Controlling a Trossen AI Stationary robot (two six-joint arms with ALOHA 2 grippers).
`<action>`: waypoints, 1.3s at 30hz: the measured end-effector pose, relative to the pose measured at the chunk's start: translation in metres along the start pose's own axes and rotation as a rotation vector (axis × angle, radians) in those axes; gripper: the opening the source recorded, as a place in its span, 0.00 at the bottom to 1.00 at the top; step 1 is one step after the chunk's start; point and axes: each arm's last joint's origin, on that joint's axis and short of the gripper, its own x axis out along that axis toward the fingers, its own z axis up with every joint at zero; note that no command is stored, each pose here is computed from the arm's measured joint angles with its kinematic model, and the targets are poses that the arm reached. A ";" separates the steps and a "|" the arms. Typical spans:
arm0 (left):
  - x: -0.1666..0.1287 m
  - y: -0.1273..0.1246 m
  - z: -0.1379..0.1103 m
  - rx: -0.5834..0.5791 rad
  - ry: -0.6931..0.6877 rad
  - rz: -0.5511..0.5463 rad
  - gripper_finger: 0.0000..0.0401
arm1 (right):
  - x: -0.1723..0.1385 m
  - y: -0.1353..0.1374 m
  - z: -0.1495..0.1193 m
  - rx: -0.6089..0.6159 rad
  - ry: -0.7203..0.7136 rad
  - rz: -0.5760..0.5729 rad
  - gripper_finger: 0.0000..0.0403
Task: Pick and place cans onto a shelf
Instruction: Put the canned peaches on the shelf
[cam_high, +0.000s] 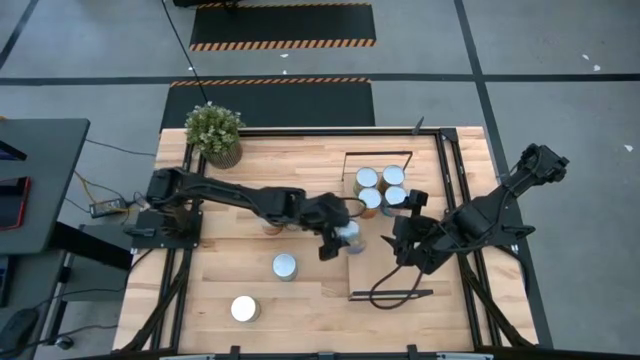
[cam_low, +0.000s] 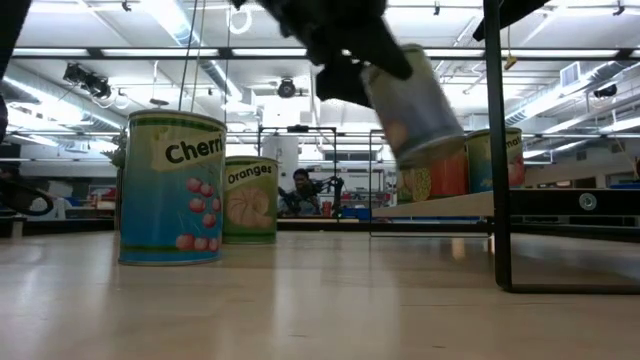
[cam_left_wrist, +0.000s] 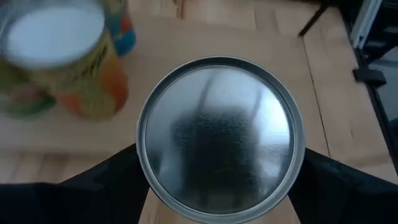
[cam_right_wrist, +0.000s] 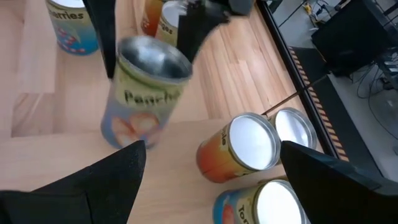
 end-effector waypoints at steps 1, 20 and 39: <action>0.004 -0.002 0.003 0.008 0.014 0.005 0.79 | -0.001 0.001 0.000 0.000 -0.002 0.003 0.94; 0.050 -0.007 0.025 0.223 0.183 0.087 0.80 | -0.003 0.003 -0.001 -0.005 -0.017 -0.008 0.94; 0.051 -0.002 0.031 0.284 0.134 0.160 0.94 | -0.003 0.003 -0.001 0.006 -0.024 -0.010 0.94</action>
